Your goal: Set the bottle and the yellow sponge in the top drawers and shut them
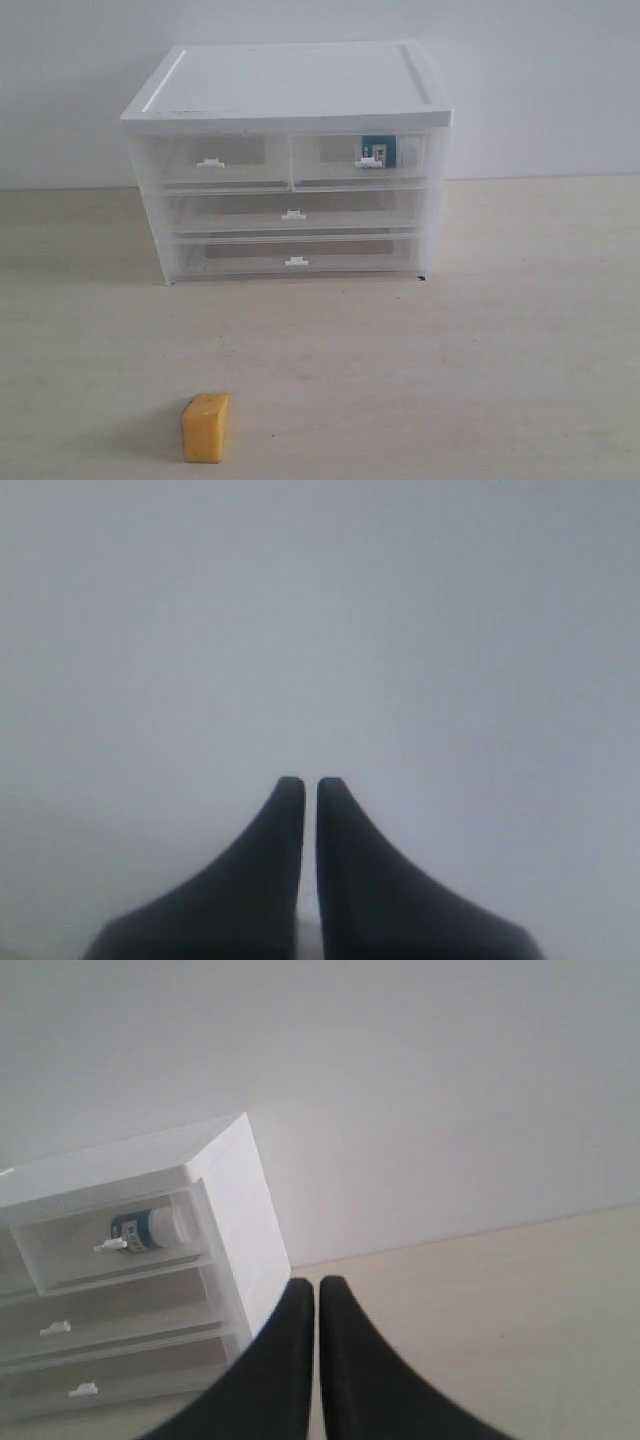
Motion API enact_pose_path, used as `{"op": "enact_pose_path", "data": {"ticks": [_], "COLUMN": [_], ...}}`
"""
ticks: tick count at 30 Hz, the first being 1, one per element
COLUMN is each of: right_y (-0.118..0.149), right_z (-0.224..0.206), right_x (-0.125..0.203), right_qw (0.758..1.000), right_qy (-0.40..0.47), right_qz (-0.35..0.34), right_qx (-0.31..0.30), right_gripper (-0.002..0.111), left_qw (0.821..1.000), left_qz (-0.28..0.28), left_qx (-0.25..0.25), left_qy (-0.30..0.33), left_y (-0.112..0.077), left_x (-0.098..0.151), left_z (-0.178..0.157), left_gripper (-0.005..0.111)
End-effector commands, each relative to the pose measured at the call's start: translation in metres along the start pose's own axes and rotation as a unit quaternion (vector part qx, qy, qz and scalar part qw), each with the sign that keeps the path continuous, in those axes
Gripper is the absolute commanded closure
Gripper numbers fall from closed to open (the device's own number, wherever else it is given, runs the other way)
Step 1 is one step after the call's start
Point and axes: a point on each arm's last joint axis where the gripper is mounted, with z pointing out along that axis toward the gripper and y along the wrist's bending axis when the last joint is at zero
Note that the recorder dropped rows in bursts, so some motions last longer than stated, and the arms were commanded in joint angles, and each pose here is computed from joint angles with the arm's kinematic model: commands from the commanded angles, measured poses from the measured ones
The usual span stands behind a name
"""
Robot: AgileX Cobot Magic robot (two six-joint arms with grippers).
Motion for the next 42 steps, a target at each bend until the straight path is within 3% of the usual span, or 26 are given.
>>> {"op": "enact_pose_path", "data": {"ticks": [1, 6, 12, 15, 18, 20, 21, 24, 26, 31, 42], "right_y": [-0.001, -0.002, -0.002, -0.002, -0.002, -0.002, -0.002, -0.002, -0.002, -0.002, -0.002], "right_z": [-0.001, -0.001, -0.001, -0.001, -0.001, -0.001, -0.001, -0.001, -0.001, -0.001, -0.001], "right_x": [0.003, 0.007, 0.009, 0.009, 0.009, 0.009, 0.009, 0.009, 0.009, 0.009, 0.009], "right_qw": [1.0, 1.0, 0.999, 0.999, 0.999, 0.999, 0.999, 0.999, 0.999, 0.999, 0.999], "right_qy": [0.01, 0.03, 0.041, 0.042, 0.042, 0.041, 0.041, 0.041, 0.041, 0.041, 0.038], "right_qz": [0.002, 0.002, 0.004, 0.004, 0.004, 0.004, 0.004, 0.004, 0.004, 0.005, 0.005], "right_qx": [0.004, 0.008, 0.01, 0.01, 0.01, 0.01, 0.01, 0.01, 0.01, 0.01, 0.009], "right_gripper": [0.108, 0.108, 0.108, 0.108, 0.108, 0.108, 0.108, 0.108, 0.108, 0.108, 0.108], "left_qw": [0.996, 0.991, 0.98, 0.963, 0.943, 0.923, 0.908, 0.88, 0.865, 0.847, 0.829], "left_qz": [-0.055, -0.098, -0.15, -0.196, -0.251, -0.296, -0.316, -0.356, -0.37, -0.403, -0.442], "left_qx": [0.039, 0.068, 0.118, 0.122, 0.124, 0.115, 0.077, 0.021, 0.01, -0.001, -0.008], "left_qy": [-0.061, -0.051, 0.048, 0.142, 0.181, 0.217, 0.263, 0.314, 0.339, 0.347, 0.341], "left_y": [-0.008, -0.019, -0.032, -0.031, -0.022, -0.011, 0.002, 0.017, 0.02, 0.019, 0.031], "left_x": [-0.014, -0.023, -0.011, 0.016, 0.042, 0.069, 0.095, 0.133, 0.157, 0.193, 0.228], "left_z": [0.0, 0.014, 0.054, 0.086, 0.104, 0.116, 0.125, 0.139, 0.152, 0.18, 0.215], "left_gripper": [0.103, 0.103, 0.103, 0.103, 0.099, 0.082, 0.065, 0.051, 0.051, 0.053, 0.055]}}
